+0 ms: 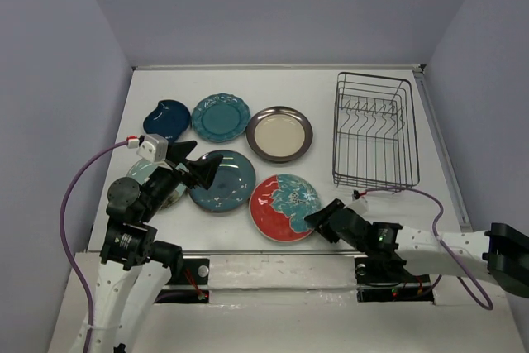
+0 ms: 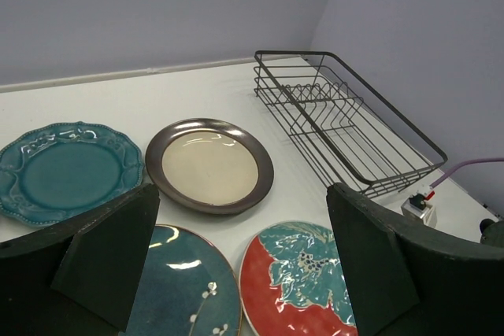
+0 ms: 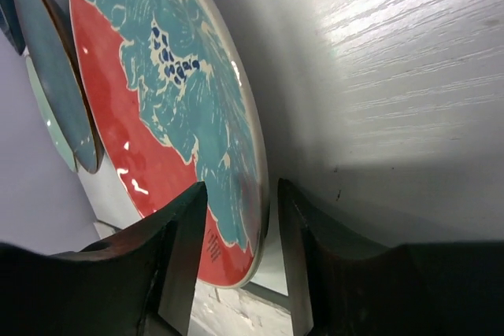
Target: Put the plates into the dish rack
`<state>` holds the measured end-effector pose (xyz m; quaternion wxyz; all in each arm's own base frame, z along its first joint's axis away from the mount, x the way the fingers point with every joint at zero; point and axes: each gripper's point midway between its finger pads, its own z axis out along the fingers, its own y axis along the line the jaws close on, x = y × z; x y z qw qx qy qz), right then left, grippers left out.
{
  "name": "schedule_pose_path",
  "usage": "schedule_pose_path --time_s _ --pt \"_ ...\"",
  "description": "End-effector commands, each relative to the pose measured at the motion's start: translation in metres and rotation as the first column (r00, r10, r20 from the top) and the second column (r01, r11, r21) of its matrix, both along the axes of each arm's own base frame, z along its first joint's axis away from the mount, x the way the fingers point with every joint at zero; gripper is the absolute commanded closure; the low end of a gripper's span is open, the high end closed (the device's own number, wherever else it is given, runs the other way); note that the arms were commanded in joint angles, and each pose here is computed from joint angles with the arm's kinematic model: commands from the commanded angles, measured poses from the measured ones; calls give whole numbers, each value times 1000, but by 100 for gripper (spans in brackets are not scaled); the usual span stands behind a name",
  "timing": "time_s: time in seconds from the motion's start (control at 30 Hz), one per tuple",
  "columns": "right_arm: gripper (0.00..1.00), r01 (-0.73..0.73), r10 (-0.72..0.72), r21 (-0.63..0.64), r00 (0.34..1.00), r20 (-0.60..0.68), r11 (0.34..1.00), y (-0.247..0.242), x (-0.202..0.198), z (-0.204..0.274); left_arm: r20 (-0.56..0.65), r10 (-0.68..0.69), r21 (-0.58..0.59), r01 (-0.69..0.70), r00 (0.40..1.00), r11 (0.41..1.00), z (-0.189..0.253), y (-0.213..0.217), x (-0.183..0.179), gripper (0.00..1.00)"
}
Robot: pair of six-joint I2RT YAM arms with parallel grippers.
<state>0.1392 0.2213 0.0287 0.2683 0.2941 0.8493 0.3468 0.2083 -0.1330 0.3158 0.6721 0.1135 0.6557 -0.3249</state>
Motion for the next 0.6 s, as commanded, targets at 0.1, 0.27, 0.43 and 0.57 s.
schedule_pose_path --time_s 0.1,0.27,0.43,0.57 --pt "60 132 -136 -97 990 -40 986 -34 1 -42 94 -15 -15 17 995 1000 31 -1 -6 1" --pt "66 146 -150 -85 988 -46 986 -33 2 -49 89 -23 -14 24 996 1000 30 -2 -5 1" --pt "80 161 -165 -83 985 -46 984 -33 4 -53 92 -21 -15 23 996 1000 31 -2 -5 1" --pt "93 170 -176 -91 983 -60 981 -38 2 -56 91 -21 -13 23 996 1000 30 -2 -6 1"
